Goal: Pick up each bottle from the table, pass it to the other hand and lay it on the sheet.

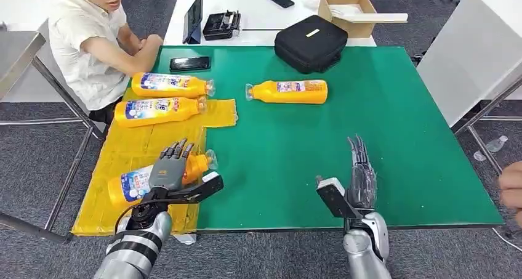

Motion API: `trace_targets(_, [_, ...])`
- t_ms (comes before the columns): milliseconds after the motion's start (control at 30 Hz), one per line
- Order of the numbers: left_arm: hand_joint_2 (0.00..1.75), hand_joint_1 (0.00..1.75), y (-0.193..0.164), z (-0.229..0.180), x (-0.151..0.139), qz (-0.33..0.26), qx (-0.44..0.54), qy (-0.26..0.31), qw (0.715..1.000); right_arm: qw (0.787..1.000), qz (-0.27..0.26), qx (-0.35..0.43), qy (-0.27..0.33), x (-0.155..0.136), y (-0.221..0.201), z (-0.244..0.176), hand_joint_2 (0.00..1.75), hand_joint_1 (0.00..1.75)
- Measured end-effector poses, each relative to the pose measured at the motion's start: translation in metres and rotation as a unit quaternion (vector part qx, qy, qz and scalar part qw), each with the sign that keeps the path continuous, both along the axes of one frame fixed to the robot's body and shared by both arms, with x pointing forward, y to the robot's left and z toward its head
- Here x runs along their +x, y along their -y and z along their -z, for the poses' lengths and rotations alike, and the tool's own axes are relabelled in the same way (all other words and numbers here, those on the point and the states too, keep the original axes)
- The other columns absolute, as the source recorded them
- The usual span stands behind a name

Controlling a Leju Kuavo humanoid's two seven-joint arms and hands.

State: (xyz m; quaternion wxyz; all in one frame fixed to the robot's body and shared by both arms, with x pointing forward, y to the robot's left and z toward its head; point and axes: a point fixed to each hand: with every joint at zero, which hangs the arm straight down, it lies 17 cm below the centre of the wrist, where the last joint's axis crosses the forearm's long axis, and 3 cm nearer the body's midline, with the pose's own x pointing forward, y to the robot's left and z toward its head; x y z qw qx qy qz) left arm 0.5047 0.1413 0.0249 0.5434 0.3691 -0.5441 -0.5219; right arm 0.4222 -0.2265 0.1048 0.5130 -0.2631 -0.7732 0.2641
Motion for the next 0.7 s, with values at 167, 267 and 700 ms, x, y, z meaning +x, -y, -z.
trace_targets(167, [1.75,0.0,0.003,0.012,0.001,0.01,0.007,-0.026,1.0,1.0,-0.001,0.001,-0.006,0.003,0.003,0.006,1.75,0.0])
trace_targets(267, [1.75,0.0,0.003,0.015,0.002,0.013,0.01,-0.032,0.999,1.0,-0.002,0.0,-0.011,0.003,0.004,0.01,1.75,0.0])
trace_targets(700, [1.75,0.0,0.003,0.02,0.001,0.016,0.012,-0.036,0.999,1.0,0.002,0.003,-0.019,0.004,0.007,0.019,1.75,0.0])
